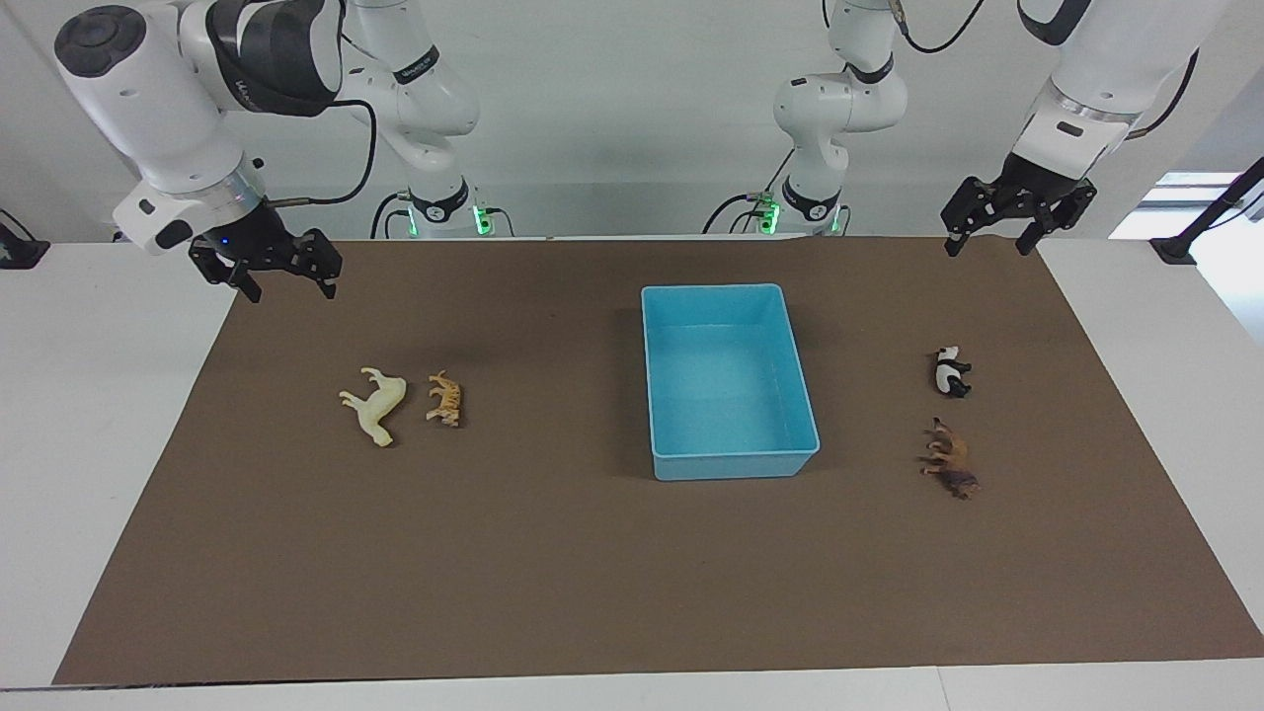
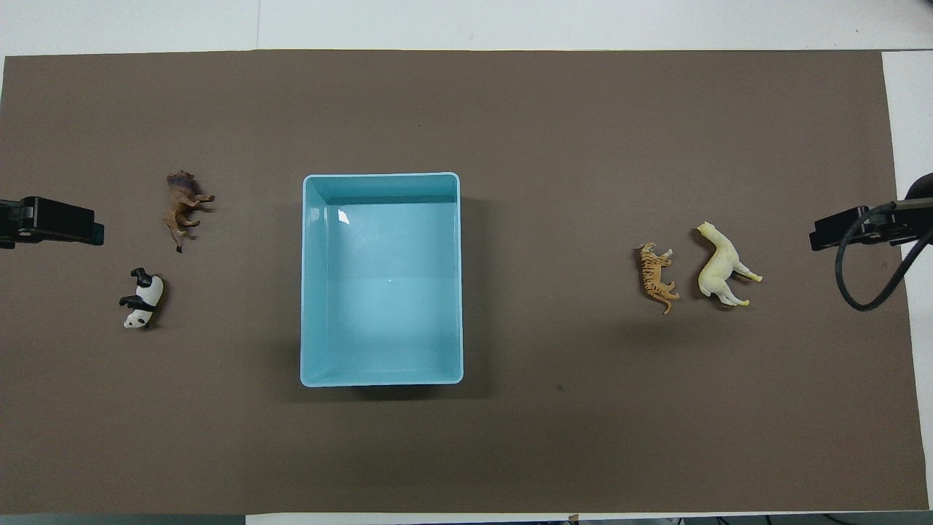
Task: Put all toys into storage box
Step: 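Reach the left gripper to the brown horse while the right gripper reaches the llama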
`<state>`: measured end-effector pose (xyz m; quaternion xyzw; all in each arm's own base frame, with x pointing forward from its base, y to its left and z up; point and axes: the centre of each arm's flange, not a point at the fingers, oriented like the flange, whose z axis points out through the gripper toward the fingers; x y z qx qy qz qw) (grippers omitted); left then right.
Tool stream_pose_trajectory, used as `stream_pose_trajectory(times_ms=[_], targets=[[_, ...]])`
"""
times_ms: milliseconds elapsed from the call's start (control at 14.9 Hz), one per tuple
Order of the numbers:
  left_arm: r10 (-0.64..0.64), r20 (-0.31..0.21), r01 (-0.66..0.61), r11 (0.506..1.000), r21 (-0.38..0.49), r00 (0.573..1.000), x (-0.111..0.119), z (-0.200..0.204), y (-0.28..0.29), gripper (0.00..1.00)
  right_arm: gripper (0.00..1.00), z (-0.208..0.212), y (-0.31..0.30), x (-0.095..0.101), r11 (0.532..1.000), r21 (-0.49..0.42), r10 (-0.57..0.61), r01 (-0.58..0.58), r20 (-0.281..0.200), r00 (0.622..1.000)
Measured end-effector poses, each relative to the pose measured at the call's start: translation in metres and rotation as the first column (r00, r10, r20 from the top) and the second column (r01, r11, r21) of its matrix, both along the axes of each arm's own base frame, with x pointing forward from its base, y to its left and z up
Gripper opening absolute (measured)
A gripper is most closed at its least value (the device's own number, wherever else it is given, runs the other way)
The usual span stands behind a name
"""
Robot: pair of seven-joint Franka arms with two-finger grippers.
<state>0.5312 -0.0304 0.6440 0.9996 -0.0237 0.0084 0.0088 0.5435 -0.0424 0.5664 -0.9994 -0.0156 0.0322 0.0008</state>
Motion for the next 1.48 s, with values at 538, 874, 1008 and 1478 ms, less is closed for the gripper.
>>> stream_pose_trajectory(times_ms=[538, 874, 1008, 1478], targets=[[-0.008, 0.002, 0.008, 1.0, 0.0, 1.0, 0.0, 0.0, -0.004, 1.0, 1.0, 0.001, 0.0, 0.003, 1.0, -0.002, -0.015, 0.015, 0.022, 1.0], [0.014, 0.012, -0.014, 1.0, -0.001, 1.0, 0.003, -0.004, 0.004, 1.0, 1.0, -0.051, 0.034, 0.018, 0.993, 0.006, -0.117, 0.117, 0.121, 0.986], [0.034, 0.038, -0.034, 0.999, -0.002, 0.999, 0.008, -0.023, 0.013, 1.0, 1.0, -0.096, 0.034, 0.022, 0.99, 0.012, -0.143, 0.142, 0.114, 0.983], [0.089, 0.151, -0.089, 0.996, -0.009, 0.984, 0.034, -0.111, 0.041, 1.0, 1.0, -0.182, 0.031, 0.04, 0.962, 0.025, -0.271, 0.27, 0.051, 0.961]])
